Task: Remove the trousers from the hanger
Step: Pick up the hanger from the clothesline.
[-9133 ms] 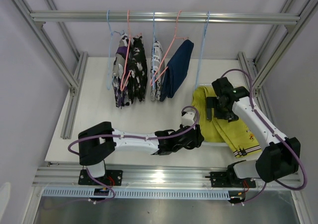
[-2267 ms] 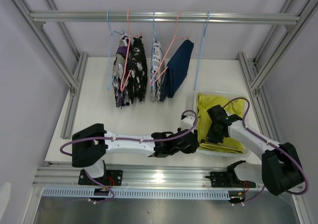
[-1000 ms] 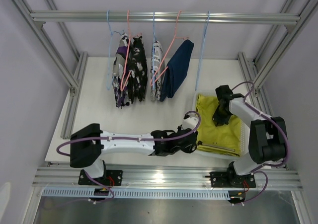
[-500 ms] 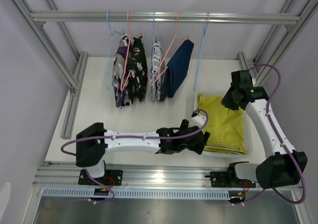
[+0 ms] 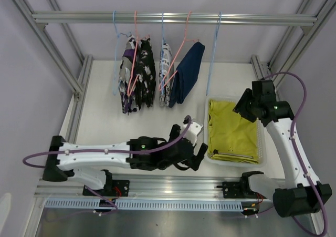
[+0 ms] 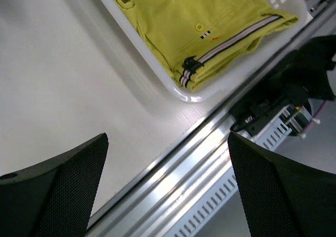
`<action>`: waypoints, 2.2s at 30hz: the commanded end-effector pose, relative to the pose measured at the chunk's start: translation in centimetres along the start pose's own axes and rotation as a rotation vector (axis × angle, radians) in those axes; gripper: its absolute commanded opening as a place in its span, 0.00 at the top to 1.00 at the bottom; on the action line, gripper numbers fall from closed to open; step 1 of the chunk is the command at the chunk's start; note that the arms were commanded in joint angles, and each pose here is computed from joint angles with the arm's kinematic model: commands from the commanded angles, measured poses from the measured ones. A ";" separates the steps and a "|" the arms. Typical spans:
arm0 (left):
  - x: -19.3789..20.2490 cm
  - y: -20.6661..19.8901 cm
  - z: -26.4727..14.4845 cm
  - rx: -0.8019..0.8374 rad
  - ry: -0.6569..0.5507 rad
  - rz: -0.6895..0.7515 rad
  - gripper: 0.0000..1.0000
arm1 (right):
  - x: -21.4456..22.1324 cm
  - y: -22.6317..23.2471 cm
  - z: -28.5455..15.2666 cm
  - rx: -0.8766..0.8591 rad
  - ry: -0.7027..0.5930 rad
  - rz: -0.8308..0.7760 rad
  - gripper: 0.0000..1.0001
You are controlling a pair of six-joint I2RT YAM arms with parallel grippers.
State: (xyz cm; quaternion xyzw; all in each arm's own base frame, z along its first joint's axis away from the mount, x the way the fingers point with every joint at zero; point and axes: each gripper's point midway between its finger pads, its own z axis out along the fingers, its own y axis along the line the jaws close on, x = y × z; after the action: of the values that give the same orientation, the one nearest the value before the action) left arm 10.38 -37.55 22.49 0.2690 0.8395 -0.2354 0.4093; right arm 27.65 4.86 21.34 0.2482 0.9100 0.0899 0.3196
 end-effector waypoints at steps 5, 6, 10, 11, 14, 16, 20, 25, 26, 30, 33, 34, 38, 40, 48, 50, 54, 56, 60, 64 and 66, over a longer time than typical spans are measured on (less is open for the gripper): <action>-5.0 2.8 -10.8 0.147 -0.177 -0.015 0.01 | -3.9 4.9 -9.5 -0.381 -0.289 -0.033 0.33; -5.8 3.2 -12.0 0.174 -0.218 -0.021 0.00 | -4.1 5.4 -10.4 -0.420 -0.314 -0.024 0.30; -10.0 8.0 -17.1 0.102 -0.437 -0.020 0.00 | -5.8 9.1 -14.6 -0.615 -0.356 -0.012 0.25; -10.9 9.7 -18.4 0.059 -0.485 0.006 0.00 | -6.1 9.8 -15.0 -0.637 -0.349 -0.018 0.23; -12.1 13.1 -19.9 -0.076 -0.581 0.062 0.01 | -7.1 12.9 -16.3 -0.754 -0.332 -0.042 0.21; -13.9 14.0 -21.4 -0.101 -0.684 0.034 0.00 | -7.8 15.3 -17.4 -0.864 -0.340 -0.054 0.22; -13.3 16.2 -20.4 -0.239 -0.818 0.146 0.00 | -8.7 19.4 -18.2 -0.985 -0.315 -0.052 0.27; -13.6 18.9 -20.9 -0.312 -0.877 0.048 0.01 | -9.4 24.6 -18.4 -1.043 -0.283 -0.115 0.26; -14.2 19.1 -21.6 -0.320 -0.890 0.032 0.01 | -9.2 25.7 -16.7 -1.032 -0.249 -0.121 0.26; -15.1 19.1 -21.4 -0.347 -0.884 0.064 0.01 | -9.7 28.1 -14.9 -1.037 -0.233 -0.140 0.25; -14.4 19.6 -20.2 -0.386 -0.870 0.077 0.01 | -9.9 29.5 -13.3 -1.030 -0.208 -0.142 0.25; -14.2 20.1 -20.0 -0.397 -0.873 0.051 0.01 | -10.0 29.9 -13.2 -1.035 -0.208 -0.144 0.25; -12.5 21.3 -18.4 -0.402 -0.832 0.007 0.01 | -9.6 31.3 -11.3 -1.037 -0.176 -0.146 0.26; -12.4 21.7 -18.8 -0.417 -0.837 0.001 0.00 | -9.2 32.1 -10.5 -1.046 -0.158 -0.151 0.26; -11.9 22.4 -19.0 -0.448 -0.836 0.001 0.01 | -7.5 35.2 -9.5 -1.095 -0.138 -0.165 0.26; -11.9 22.4 -19.0 -0.448 -0.835 0.004 0.01 | -7.0 35.7 -9.0 -1.092 -0.134 -0.164 0.26; -11.9 22.3 -18.9 -0.441 -0.836 0.004 0.00 | -7.4 36.2 -8.1 -1.062 -0.163 -0.150 0.26; -11.7 22.3 -18.7 -0.438 -0.831 0.010 0.00 | -7.3 36.4 -7.7 -1.066 -0.154 -0.133 0.32; -12.0 22.5 -19.1 -0.443 -0.843 -0.002 0.01 | -6.8 37.0 -7.1 -1.074 -0.148 -0.116 0.45; -12.0 22.5 -19.3 -0.438 -0.848 -0.002 0.01 | -6.8 36.8 -7.5 -1.076 -0.176 -0.113 0.62; -12.0 22.6 -19.5 -0.439 -0.851 -0.004 0.01 | -6.9 36.5 -7.7 -1.075 -0.193 -0.108 0.68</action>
State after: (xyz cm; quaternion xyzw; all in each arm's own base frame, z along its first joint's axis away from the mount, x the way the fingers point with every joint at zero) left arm 20.33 -12.12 38.73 0.0629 0.6330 -0.1320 0.7602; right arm 42.10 33.22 40.04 0.0099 0.7453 0.4945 0.4470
